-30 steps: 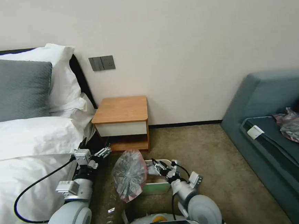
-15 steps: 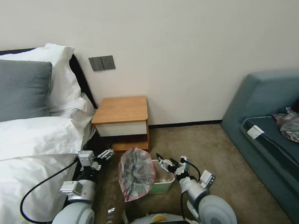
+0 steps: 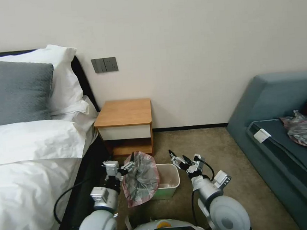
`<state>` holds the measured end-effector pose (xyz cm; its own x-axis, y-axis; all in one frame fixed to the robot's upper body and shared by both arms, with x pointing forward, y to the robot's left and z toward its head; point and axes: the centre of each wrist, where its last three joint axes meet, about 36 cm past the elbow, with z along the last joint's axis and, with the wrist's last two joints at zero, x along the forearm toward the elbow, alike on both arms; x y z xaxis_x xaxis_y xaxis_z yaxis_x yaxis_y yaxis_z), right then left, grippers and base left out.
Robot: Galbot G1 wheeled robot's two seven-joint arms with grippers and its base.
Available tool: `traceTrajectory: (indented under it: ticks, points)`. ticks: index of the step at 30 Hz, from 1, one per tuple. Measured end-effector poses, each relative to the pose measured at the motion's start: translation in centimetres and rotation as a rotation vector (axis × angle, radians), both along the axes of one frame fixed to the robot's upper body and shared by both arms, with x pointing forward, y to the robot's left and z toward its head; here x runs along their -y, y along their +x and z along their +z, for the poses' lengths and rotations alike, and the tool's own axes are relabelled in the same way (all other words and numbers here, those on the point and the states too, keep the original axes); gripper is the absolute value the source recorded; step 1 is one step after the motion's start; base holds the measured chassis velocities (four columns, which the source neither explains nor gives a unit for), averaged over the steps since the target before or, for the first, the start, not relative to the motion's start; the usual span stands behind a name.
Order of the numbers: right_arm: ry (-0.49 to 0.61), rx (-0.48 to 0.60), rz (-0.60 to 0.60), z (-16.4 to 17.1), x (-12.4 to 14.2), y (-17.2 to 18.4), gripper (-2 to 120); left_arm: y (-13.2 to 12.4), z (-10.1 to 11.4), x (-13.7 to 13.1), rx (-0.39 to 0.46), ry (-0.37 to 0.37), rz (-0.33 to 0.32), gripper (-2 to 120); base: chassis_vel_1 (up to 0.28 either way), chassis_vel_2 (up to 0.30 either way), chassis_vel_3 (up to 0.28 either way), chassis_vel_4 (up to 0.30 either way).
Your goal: Pick up the garbage bag from the table and place it over the trash can.
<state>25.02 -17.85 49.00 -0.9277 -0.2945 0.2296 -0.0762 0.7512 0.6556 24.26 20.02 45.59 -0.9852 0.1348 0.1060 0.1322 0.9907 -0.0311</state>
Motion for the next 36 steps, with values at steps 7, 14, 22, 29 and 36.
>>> traceTrajectory:
  ticks: [7, 14, 22, 29, 36]
  points:
    - [0.009, 0.013, -0.013, 0.2, 0.1, 0.0, 100, -0.1, -3.9, 1.8, -0.110, -0.015, 0.000, 79, 0.000, 0.000, 0.000, 0.000]
    - [0.010, 0.013, -0.023, 0.0, 0.2, 0.2, 100, -0.1, -6.4, 2.2, -0.175, -0.004, 0.036, 70, 0.000, 0.000, 0.000, 0.000]
    - [0.006, 0.008, -0.021, -0.7, 0.1, 0.5, 100, 0.0, -8.3, 2.1, -0.212, -0.007, 0.058, 71, 0.000, 0.000, 0.000, 0.000]
    - [-0.007, 0.012, -0.021, -1.4, -0.1, 0.6, 100, 0.3, -9.0, 2.3, -0.227, -0.013, 0.064, 71, 0.000, 0.000, 0.000, 0.000]
    - [-0.018, 0.026, -0.025, -1.6, -0.2, 0.6, 100, 0.7, -9.0, 3.1, -0.256, -0.008, 0.091, 72, 0.000, 0.000, 0.000, 0.000]
